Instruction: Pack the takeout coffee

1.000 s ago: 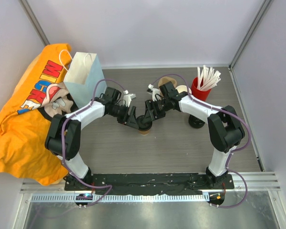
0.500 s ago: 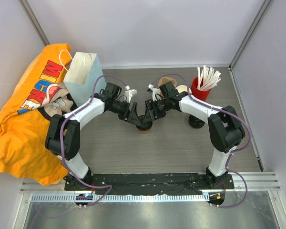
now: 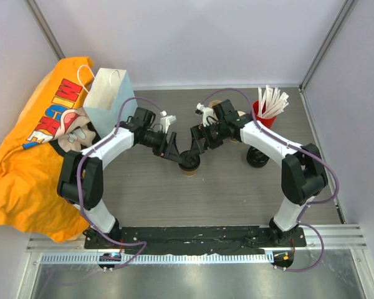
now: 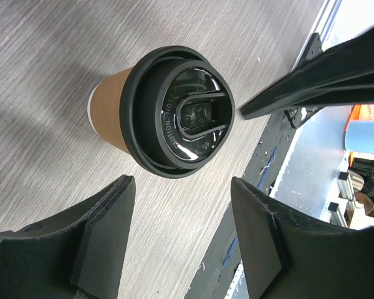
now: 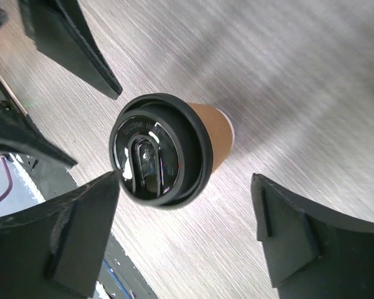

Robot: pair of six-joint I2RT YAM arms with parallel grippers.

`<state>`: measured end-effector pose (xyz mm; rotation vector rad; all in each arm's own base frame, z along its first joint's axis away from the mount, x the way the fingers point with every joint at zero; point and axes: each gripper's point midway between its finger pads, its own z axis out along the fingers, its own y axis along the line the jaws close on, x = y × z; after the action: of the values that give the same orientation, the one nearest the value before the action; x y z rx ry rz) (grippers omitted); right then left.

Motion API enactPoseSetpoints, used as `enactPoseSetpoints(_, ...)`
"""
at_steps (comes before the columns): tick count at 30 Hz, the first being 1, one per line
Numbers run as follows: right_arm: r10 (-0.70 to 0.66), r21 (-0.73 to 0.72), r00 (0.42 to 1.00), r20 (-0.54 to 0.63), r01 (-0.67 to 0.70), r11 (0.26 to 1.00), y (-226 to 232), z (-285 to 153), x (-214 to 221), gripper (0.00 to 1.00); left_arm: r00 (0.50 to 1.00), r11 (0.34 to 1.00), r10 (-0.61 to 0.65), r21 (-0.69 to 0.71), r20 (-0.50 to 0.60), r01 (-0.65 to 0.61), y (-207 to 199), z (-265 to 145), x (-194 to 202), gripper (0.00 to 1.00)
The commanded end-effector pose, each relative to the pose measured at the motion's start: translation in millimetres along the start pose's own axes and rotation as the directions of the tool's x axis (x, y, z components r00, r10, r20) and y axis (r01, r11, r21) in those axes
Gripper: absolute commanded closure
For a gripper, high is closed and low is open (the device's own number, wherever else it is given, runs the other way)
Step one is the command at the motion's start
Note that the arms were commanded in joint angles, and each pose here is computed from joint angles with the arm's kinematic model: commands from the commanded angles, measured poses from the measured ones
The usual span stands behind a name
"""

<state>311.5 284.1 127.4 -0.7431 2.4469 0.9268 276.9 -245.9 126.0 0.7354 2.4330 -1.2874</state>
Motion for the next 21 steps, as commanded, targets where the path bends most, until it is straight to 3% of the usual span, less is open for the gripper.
enactPoseSetpoints(1,-0.133,0.038,0.988,0.083,0.13,0.991,6.0,-41.7,-34.1,0.03,0.997,0.997,0.056,0.041,0.053,-0.058,-18.5,-16.4,-15.1,0.33)
enactPoseSetpoints(7,-0.364,0.064,0.931,-0.011,0.364,0.929,6.5,-74.9,-31.9,0.01,0.984,0.985,0.17,0.007,0.052,-0.171,-33.1,-39.3,-28.7,0.31)
enactPoseSetpoints(12,-0.477,0.115,0.879,-0.016,0.476,0.872,7.7,-99.1,-27.3,0.0,0.967,0.968,0.249,-0.043,0.059,-0.247,-46.2,-59.9,-43.8,0.18)
enactPoseSetpoints(13,-0.49,0.115,0.872,-0.019,0.489,0.865,7.9,-100.9,-23.7,0.0,0.965,0.967,0.254,-0.048,0.061,-0.251,-48.1,-62.1,-45.5,0.13)
enactPoseSetpoints(17,-0.533,0.144,0.846,0.007,0.527,0.838,13.0,-115.6,-23.7,0.01,0.949,0.953,0.299,-0.07,0.095,-0.294,-63.7,-77.1,-57.3,0.11)
enactPoseSetpoints(19,-0.55,0.16,0.835,0.022,0.54,0.826,16.1,-122.2,-24.1,0.01,0.942,0.947,0.318,-0.085,0.11,-0.31,-69.1,-82.9,-61.9,0.02)
enactPoseSetpoints(21,-0.563,0.178,0.826,0.041,0.548,0.817,17.3,-125.8,-26.7,0.01,0.933,0.94,0.337,-0.097,0.128,-0.327,-76.8,-90.0,-65.3,0.02)
